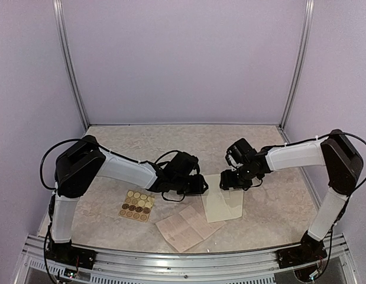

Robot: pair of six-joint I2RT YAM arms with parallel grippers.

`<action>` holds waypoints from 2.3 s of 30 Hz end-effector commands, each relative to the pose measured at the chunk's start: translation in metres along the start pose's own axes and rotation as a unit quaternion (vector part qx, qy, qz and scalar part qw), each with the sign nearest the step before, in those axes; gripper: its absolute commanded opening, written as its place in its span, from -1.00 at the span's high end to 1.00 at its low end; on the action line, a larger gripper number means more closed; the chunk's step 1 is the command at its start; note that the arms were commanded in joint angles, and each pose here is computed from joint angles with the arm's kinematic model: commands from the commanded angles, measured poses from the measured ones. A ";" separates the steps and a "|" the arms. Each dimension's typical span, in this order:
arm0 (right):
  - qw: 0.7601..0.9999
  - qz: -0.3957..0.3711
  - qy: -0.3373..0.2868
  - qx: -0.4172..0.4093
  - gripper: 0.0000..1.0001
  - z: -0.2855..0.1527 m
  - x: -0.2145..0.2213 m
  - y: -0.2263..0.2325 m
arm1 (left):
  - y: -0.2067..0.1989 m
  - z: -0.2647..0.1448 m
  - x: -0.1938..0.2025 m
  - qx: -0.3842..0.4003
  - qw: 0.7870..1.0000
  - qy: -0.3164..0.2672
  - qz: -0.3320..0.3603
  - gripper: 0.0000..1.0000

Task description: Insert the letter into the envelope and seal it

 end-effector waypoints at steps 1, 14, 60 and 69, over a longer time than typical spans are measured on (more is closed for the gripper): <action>1.000 0.008 -0.002 -0.007 -0.28 0.007 -0.006 0.006 | 0.007 0.008 0.000 -0.015 1.000 0.003 -0.006 0.19; 0.999 0.004 0.017 -0.045 -0.13 0.019 -0.009 0.018 | 0.011 0.012 0.003 -0.018 1.000 0.005 -0.005 0.21; 0.995 0.062 -0.035 -0.076 -0.60 -0.064 0.014 -0.042 | 0.009 -0.152 -0.006 -0.028 0.992 -0.114 -0.038 -0.26; 0.993 0.083 -0.009 -0.083 -0.39 -0.040 0.029 -0.048 | 0.024 -0.192 0.024 -0.016 0.991 -0.108 -0.082 -0.29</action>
Point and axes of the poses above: each gripper's point midway between its finger pads, its own z axis out along the fingers, its own y axis along the line the jaws close on, x = y × z, the point moved 7 cm from there along -z, back along the fingers, and after that the axes turned 5 degrees about z, right-handed, at the moved point
